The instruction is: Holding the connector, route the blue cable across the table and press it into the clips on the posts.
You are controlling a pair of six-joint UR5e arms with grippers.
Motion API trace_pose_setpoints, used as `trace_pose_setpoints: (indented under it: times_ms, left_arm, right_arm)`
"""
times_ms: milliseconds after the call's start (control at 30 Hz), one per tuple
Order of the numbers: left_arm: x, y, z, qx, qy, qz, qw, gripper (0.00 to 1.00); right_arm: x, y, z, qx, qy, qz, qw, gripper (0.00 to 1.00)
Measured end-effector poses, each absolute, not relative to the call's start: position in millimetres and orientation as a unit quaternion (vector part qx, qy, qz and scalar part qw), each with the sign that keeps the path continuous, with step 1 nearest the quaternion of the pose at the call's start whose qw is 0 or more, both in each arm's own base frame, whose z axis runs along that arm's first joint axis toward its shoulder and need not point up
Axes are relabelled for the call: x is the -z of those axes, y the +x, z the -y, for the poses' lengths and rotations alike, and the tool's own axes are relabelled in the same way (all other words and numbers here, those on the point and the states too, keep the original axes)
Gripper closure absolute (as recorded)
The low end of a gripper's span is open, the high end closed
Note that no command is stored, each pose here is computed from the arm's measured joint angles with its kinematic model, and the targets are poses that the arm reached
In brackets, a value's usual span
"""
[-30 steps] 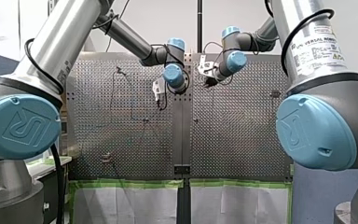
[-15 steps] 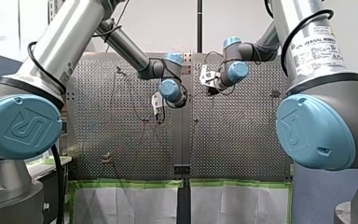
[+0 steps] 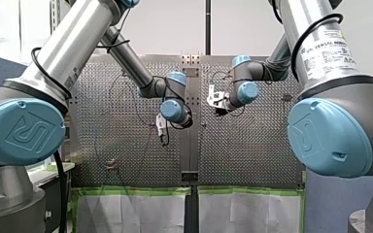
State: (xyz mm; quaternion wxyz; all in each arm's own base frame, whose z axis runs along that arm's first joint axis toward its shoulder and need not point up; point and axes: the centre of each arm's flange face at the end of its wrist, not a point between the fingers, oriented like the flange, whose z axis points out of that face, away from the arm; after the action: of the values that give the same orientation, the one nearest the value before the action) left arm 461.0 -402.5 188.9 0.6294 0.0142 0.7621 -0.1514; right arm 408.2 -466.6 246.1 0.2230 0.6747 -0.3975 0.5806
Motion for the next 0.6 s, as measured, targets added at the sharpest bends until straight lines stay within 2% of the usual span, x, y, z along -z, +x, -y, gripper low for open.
trace_pose_setpoints:
  times_ms: [300, 600]
  left_arm:
    - [-166.4, 445.1, 397.9, 0.174, 0.02, -0.765, 0.619, 1.0]
    - [-158.2, 455.1, 409.6, 0.205, 0.023, -0.763, 0.612, 1.0]
  right_arm:
    - [-216.1, 396.4, 456.7, -0.574, 0.671, 0.421, 0.209, 1.0]
    - [-167.3, 383.8, 439.2, -0.548, 0.683, 0.443, 0.195, 1.0]
